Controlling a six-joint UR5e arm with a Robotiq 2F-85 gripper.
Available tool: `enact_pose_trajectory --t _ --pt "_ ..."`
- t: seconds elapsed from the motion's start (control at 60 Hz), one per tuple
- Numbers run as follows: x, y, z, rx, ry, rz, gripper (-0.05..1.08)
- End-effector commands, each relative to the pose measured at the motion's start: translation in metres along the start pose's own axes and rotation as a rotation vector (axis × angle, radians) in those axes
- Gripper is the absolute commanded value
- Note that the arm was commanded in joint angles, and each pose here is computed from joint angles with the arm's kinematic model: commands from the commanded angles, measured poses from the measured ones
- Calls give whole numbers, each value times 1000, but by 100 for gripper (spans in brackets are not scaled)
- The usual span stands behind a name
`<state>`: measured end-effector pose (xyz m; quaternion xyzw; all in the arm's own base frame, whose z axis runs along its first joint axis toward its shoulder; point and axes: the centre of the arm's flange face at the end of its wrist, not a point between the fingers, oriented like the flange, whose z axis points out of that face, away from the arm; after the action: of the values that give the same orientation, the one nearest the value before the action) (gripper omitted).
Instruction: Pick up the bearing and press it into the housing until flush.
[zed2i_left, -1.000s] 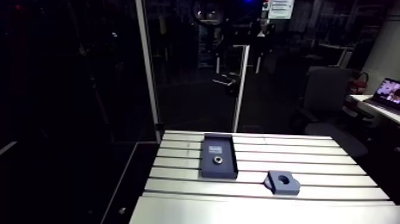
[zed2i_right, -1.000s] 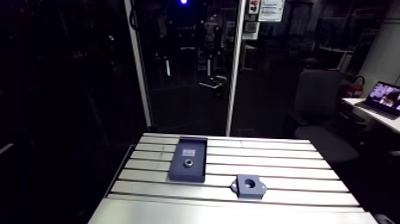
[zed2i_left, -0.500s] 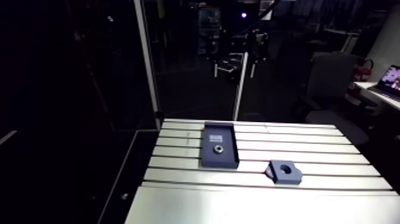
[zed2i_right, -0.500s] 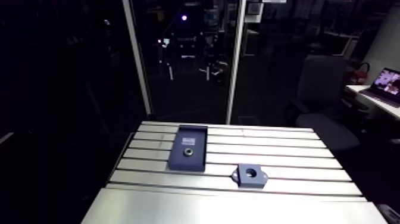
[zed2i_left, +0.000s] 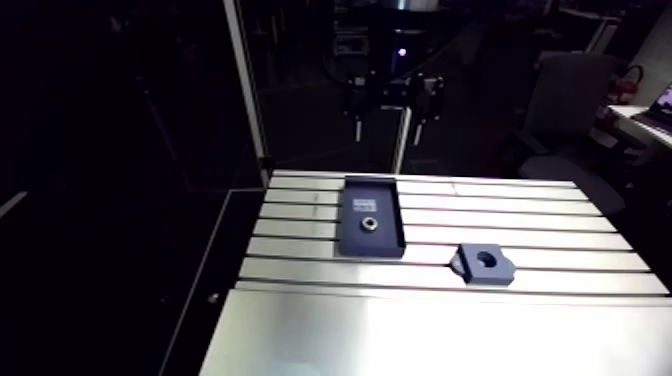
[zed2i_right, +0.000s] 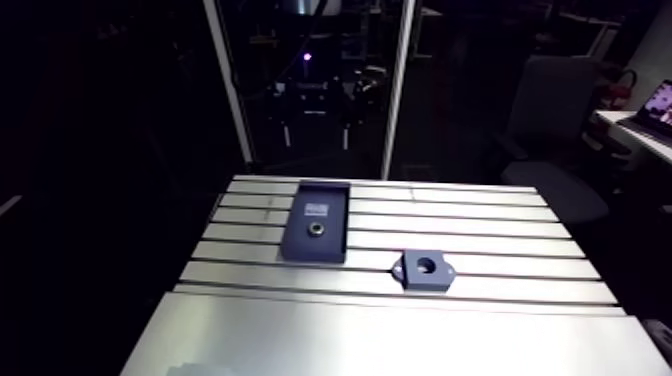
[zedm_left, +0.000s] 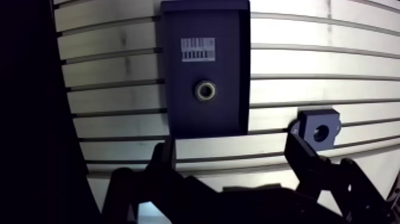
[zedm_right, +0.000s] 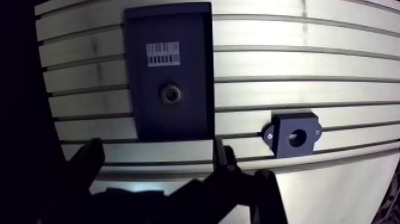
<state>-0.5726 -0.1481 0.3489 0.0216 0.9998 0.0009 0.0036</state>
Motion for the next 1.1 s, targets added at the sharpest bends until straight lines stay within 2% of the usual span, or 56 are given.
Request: enact_pose_trajectory --t 0.017,0.217,0.283,0.6,0.7,0.767,1.1 --pt "3 -2 26 14 -13 2 1" --pt "0 -2 38 14 -10 1 5" --pt "-1 -1 44 12 -11 -2 12" --pt "-2 -1 64 7 -7 -6 30" --pt "-2 -1 71 9 5 -10 31" --pt "-3 -1 83 6 -13 -10 32" --pt "-3 -1 99 9 -21 -15 35"
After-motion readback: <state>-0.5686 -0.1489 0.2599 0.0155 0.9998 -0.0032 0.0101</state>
